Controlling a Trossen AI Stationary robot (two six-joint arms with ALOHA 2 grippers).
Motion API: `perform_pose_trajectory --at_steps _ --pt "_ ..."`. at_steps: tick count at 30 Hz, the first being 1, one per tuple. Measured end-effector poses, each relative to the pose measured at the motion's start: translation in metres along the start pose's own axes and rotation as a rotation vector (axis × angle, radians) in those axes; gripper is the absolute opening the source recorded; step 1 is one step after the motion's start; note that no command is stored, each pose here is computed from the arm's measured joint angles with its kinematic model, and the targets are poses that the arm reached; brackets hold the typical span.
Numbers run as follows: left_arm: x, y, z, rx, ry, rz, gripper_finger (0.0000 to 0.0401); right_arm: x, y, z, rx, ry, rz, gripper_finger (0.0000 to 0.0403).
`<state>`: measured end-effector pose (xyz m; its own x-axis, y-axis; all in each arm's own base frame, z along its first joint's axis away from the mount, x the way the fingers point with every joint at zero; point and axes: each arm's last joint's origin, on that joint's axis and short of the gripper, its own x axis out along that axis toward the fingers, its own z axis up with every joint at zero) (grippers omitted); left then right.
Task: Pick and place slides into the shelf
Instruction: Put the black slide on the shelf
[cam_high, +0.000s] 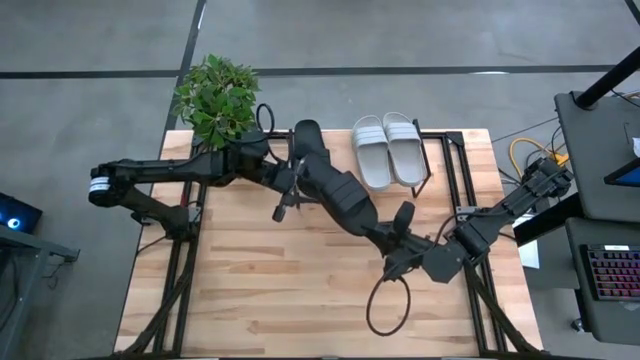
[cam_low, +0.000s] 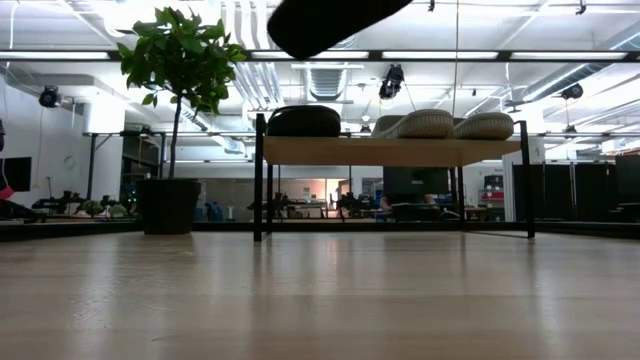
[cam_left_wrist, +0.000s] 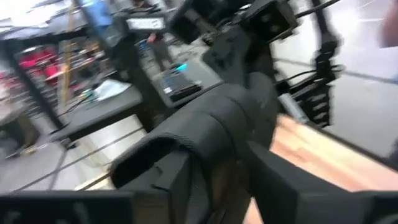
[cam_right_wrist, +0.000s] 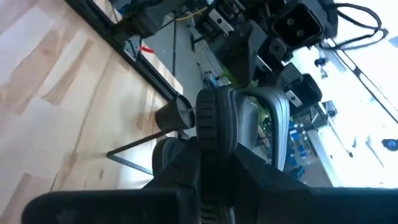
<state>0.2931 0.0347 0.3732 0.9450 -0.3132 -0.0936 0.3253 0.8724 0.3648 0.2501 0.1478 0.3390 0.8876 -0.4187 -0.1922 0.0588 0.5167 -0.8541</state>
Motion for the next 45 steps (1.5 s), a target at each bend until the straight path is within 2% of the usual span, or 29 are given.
perform_pose_trajectory --at_steps 5,10,16,22,29,36,45 --pt "-0.007 0.002 0.005 -0.039 0.017 0.098 0.0197 0.0 -0.001 -0.001 0.027 0.044 -0.05 0.0042" --pt "-0.017 0.002 0.015 -0.027 0.008 0.16 0.0232 0.0 -0.002 -0.002 0.044 0.068 -0.078 0.0041" --pt "-0.035 0.001 0.029 -0.013 -0.004 0.257 0.0234 0.001 -0.001 -0.005 0.11 0.089 -0.102 0.0041" --pt "-0.061 -0.004 0.047 -0.093 -0.069 0.313 0.0235 0.012 -0.004 -0.013 0.318 0.133 -0.158 0.0041" --pt "-0.08 -0.016 0.059 -0.092 -0.09 0.292 0.0235 0.032 -0.006 -0.032 0.521 0.193 -0.229 0.0041" --pt "-0.084 -0.024 0.059 -0.134 -0.056 0.256 0.0235 0.044 -0.014 -0.039 0.608 0.224 -0.308 0.0041" --pt "-0.079 -0.026 0.052 -0.164 0.004 0.236 0.0235 0.053 -0.02 -0.045 0.683 0.219 -0.31 0.0041"
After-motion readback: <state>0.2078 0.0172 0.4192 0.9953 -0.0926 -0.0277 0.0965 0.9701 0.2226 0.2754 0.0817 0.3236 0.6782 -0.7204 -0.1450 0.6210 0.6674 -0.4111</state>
